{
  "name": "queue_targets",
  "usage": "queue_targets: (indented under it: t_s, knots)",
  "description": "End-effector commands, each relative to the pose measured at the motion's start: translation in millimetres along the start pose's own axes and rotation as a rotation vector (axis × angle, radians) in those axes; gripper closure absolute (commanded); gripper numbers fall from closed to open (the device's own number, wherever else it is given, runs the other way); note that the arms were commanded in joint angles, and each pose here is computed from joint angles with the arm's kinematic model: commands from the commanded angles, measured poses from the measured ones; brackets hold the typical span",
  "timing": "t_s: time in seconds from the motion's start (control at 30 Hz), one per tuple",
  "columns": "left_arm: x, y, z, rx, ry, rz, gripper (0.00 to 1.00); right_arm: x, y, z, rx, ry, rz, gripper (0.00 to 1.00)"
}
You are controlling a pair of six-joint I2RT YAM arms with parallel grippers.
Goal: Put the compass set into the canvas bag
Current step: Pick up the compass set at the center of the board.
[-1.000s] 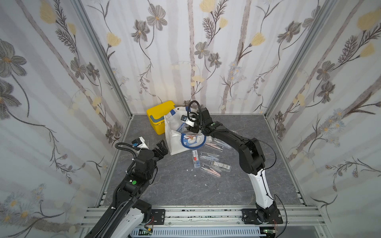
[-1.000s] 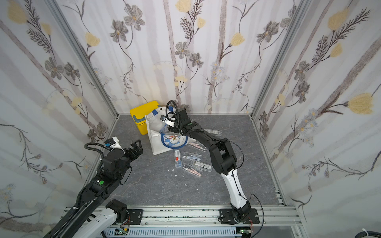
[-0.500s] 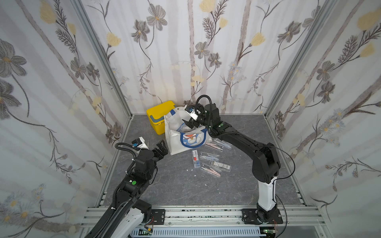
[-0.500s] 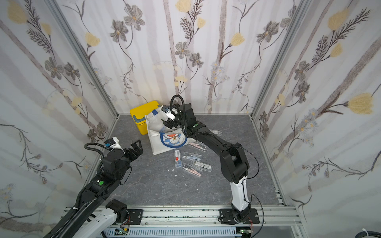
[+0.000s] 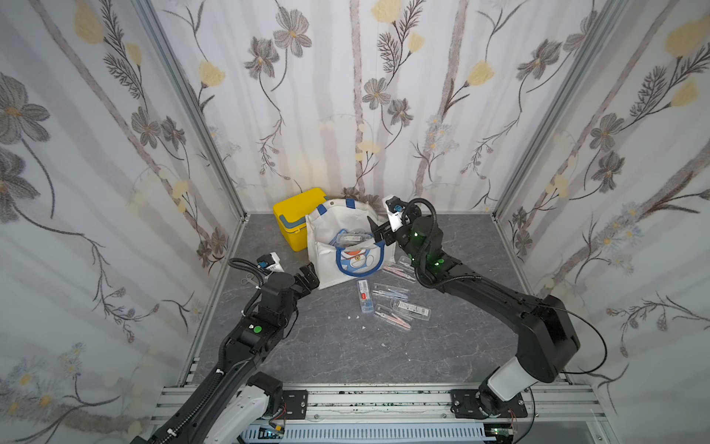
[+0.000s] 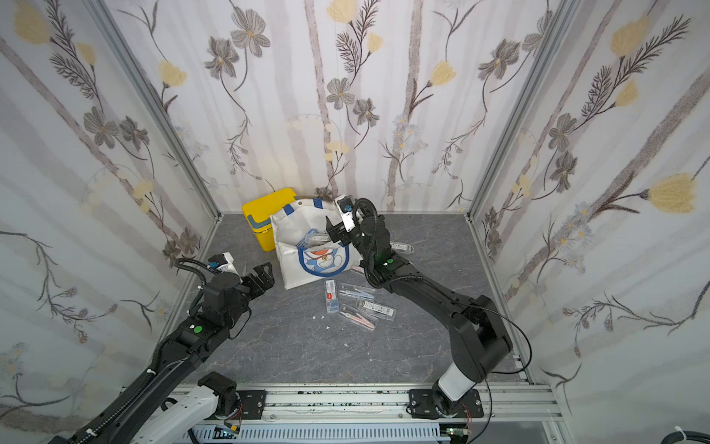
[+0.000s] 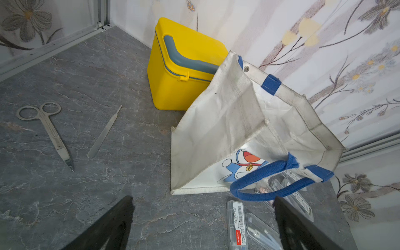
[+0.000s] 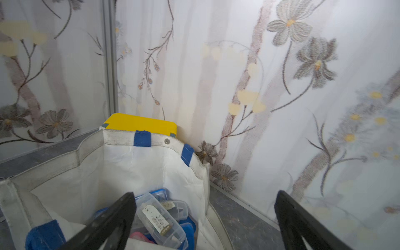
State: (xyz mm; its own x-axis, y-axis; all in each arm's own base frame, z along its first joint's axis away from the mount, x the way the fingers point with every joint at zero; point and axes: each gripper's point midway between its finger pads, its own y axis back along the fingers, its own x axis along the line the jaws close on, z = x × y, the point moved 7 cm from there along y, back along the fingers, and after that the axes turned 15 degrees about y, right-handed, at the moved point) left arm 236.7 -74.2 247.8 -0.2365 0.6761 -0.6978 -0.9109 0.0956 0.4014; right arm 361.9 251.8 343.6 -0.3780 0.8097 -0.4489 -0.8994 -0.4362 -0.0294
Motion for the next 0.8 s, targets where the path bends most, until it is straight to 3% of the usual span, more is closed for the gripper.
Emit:
queue_targets:
  t_s: [0.0,0.13,0.23,0.3,0.53,0.77]
  knots:
    - [-6,-7,-6,0.063,-0.009,-0.023,0.00,-32,21,-6,0.048,-0.073,-0.220,0.01]
    - [-10,-24,-20,0.147,-0.013,-0.023,0.00,-44,40,-32,0.157,-0.137,-0.271,0.00]
    - [-13,-35,-30,0.193,-0.020,-0.009,0.00,-57,63,-56,0.233,-0.219,-0.480,0.00]
    - [-16,-40,-37,0.210,-0.030,0.002,0.00,-60,74,-68,0.259,-0.203,-0.533,0.01]
    - [-28,-56,-69,0.259,-0.063,0.040,0.00,-58,89,-106,0.365,-0.253,-0.473,0.01]
    - [-42,-71,-114,0.316,-0.127,0.089,0.00,-53,93,-127,0.455,-0.216,-0.427,0.00]
